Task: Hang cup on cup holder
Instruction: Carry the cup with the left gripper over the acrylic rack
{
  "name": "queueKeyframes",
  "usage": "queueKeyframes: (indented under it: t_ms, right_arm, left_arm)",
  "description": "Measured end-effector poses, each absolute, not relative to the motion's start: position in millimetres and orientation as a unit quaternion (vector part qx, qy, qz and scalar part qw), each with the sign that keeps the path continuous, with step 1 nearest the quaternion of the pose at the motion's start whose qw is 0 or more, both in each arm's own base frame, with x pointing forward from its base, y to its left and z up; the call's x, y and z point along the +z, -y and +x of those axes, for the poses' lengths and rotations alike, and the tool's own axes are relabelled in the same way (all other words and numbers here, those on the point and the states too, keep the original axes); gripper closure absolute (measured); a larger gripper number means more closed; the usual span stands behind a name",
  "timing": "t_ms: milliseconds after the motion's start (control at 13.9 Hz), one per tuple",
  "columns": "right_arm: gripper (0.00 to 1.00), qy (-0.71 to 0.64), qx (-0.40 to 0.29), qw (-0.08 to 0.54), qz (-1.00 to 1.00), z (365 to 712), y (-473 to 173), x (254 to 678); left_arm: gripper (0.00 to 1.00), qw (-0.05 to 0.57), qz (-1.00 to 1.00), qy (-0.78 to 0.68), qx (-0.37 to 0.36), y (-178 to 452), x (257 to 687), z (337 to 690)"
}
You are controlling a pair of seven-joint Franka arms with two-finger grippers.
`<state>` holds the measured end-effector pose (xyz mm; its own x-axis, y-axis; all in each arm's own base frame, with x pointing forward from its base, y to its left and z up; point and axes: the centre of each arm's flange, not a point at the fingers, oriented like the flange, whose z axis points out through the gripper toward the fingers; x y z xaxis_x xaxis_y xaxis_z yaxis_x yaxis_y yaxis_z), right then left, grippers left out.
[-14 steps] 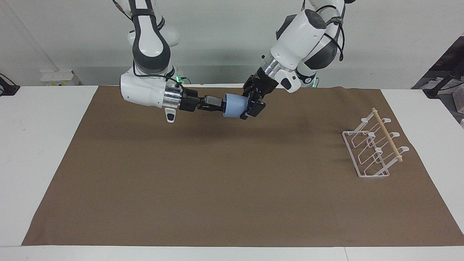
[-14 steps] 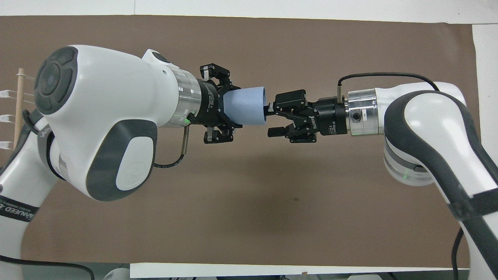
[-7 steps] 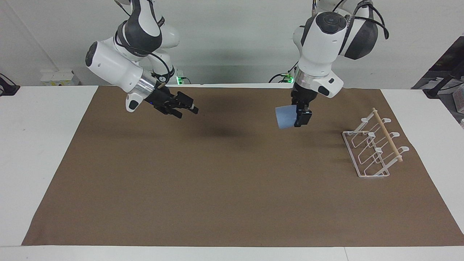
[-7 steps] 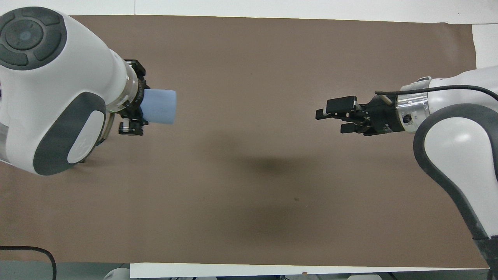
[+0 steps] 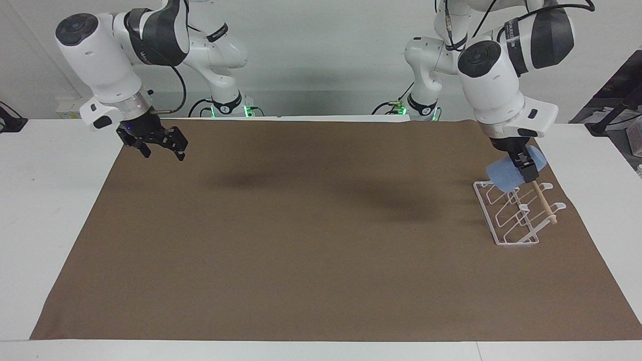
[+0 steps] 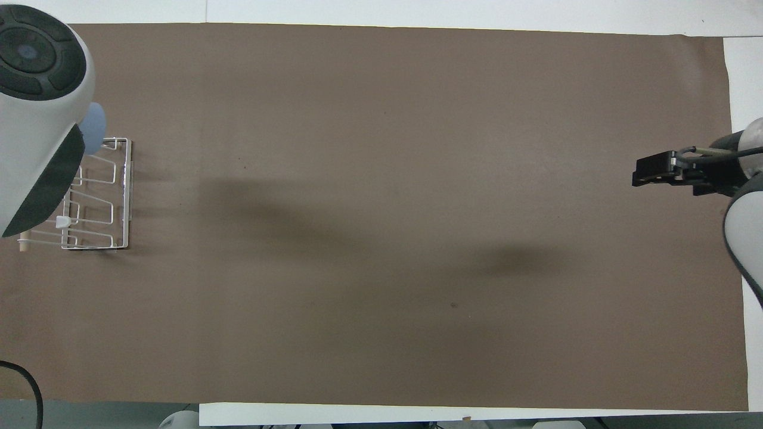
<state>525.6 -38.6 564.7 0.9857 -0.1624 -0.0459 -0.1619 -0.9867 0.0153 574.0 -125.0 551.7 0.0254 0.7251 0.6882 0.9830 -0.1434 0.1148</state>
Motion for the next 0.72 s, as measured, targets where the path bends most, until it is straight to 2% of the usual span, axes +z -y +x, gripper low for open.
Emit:
queueKeyframes:
  t_ms: [215, 359, 574, 718]
  right_arm:
    - [0.00, 0.088, -0.050, 0.019, 0.995, 513, 46, 639]
    - [0.00, 0.090, -0.051, 0.025, 0.994, 511, 50, 666]
    - [0.00, 0.073, -0.067, 0.027, 0.995, 527, 49, 652]
    - [0.00, 0.061, -0.075, 0.035, 0.995, 535, 40, 643]
  left_arm:
    - [0.22, 0.278, -0.687, 0.571, -0.354, 112, 504, 577]
    - [0.22, 0.316, -0.687, 0.537, -0.373, 112, 475, 582]
    - [0.22, 0.361, -0.687, 0.487, -0.400, 108, 442, 584]
    - [0.22, 0.370, -0.690, 0.473, -0.405, 105, 428, 584]
